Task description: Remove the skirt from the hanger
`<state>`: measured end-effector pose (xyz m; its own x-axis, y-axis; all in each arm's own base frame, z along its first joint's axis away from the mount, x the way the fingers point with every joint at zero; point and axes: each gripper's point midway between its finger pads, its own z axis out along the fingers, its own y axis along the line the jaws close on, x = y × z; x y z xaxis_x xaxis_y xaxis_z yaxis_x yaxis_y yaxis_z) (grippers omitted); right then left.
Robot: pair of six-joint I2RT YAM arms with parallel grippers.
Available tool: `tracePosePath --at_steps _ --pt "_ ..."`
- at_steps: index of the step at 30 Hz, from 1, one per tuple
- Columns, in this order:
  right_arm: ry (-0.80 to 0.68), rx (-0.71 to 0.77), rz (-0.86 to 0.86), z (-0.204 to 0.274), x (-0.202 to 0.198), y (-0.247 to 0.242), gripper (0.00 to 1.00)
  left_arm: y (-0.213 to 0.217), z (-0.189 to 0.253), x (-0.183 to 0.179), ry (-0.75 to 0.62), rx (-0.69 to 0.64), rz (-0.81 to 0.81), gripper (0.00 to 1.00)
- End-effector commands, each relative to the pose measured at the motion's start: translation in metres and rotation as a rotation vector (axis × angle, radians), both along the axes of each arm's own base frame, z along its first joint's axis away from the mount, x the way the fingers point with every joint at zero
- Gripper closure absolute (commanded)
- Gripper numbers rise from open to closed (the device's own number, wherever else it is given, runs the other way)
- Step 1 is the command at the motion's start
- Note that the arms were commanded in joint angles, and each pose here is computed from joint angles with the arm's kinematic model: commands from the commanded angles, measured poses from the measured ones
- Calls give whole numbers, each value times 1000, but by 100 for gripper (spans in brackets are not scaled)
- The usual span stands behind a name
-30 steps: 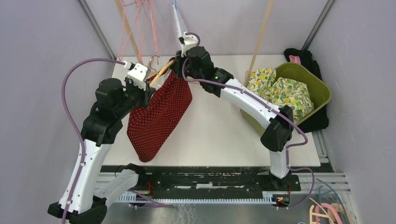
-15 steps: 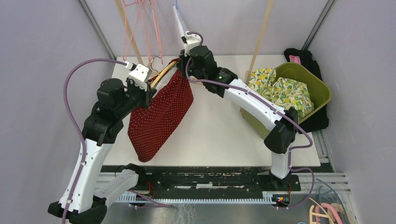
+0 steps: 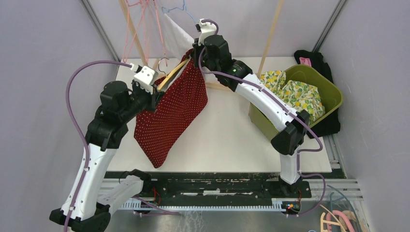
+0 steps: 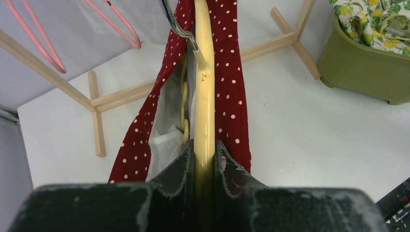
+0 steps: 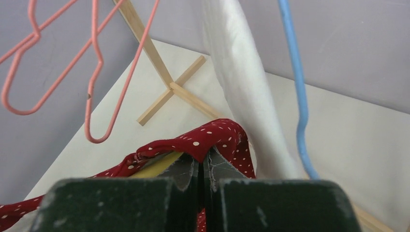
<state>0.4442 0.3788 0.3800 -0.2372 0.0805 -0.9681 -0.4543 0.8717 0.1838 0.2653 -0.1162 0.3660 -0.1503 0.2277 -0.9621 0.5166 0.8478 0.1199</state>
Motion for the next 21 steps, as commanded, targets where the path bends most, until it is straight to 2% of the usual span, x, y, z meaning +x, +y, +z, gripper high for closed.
tracePosePath --at_steps 1,6,15,21 --pt "-56 55 -120 22 39 -36 99 11 21 -22 -45 2 14 97" --pt "-12 25 -140 -5 60 -45 99 18 38 -36 -88 -17 33 97" --pt "31 20 -120 -29 76 -42 100 9 98 -63 -194 -103 -59 97" --pt "44 25 -96 -35 76 -39 99 5 116 -59 -223 -115 -69 97"
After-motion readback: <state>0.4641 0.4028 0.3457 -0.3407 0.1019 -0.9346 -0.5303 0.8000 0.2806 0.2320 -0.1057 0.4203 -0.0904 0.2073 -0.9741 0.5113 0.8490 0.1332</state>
